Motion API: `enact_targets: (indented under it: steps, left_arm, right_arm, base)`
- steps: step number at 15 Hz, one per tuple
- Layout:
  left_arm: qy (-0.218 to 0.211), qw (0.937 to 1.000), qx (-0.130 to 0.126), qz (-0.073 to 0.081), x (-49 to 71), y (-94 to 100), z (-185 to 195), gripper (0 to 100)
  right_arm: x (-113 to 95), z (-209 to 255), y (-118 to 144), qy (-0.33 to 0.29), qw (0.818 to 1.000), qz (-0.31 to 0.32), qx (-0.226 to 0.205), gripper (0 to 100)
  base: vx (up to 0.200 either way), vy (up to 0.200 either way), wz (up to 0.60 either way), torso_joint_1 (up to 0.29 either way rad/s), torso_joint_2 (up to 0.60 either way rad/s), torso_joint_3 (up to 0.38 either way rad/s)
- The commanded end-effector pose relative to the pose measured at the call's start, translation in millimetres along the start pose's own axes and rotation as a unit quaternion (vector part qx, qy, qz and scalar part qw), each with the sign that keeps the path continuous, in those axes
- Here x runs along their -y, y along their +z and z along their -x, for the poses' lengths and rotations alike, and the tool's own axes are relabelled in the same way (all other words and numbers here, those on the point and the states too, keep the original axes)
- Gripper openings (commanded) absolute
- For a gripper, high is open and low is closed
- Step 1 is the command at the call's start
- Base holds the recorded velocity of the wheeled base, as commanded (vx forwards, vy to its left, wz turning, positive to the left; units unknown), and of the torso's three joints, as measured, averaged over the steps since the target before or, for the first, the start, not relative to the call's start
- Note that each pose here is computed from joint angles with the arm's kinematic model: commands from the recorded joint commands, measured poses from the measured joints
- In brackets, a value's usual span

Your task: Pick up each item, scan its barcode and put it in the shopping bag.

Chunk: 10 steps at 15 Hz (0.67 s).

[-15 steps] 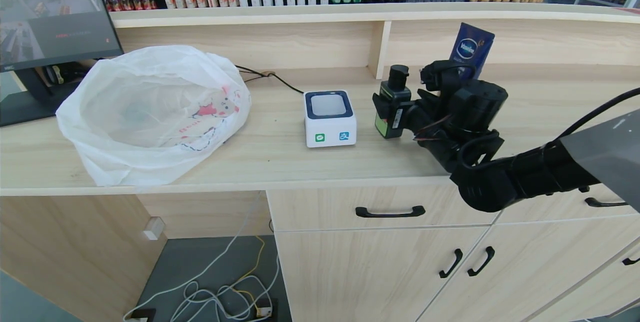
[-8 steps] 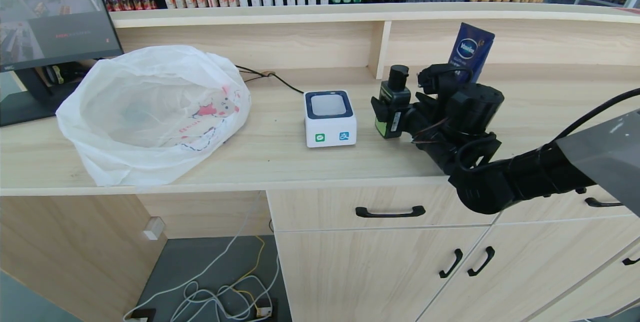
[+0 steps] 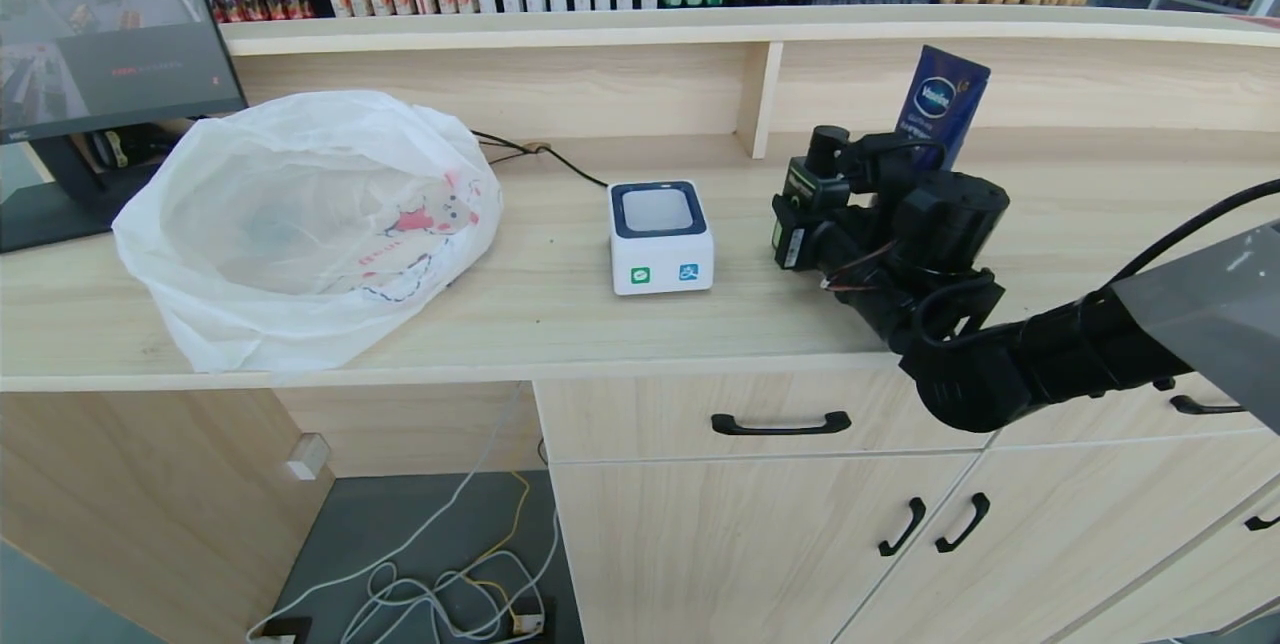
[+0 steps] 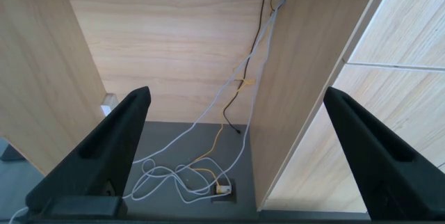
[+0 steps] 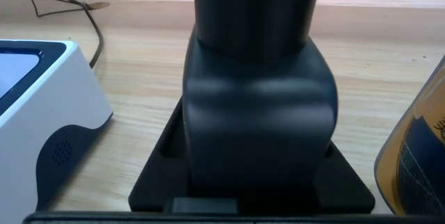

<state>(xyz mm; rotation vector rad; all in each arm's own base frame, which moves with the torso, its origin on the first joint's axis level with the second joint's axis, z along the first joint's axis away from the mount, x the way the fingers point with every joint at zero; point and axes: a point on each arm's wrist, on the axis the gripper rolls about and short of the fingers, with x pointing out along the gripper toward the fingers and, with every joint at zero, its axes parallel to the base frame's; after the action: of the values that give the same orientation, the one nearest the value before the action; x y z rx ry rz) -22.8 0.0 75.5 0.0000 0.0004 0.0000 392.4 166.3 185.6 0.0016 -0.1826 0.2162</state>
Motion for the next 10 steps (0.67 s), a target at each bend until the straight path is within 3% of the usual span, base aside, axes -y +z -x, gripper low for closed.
enact_targets:
  steps: [1, 10]
  left_arm:
    - [0.0, 1.0, 0.0, 0.0, 0.0, 0.0, 0.0, 100]
    - [0.0, 1.0, 0.0, 0.0, 0.0, 0.0, 0.0, 100]
  right_arm:
    - [-0.5, 0.9, 2.4, 0.001, 1.0, 0.0, 0.002, 0]
    - [-2.8, 5.5, 15.2, 0.005, 1.0, -0.004, 0.015, 0]
  base:
    - [0.0, 0.0, 0.0, 0.0, 0.0, 0.0]
    - [0.0, 0.0, 0.0, 0.0, 0.0, 0.0]
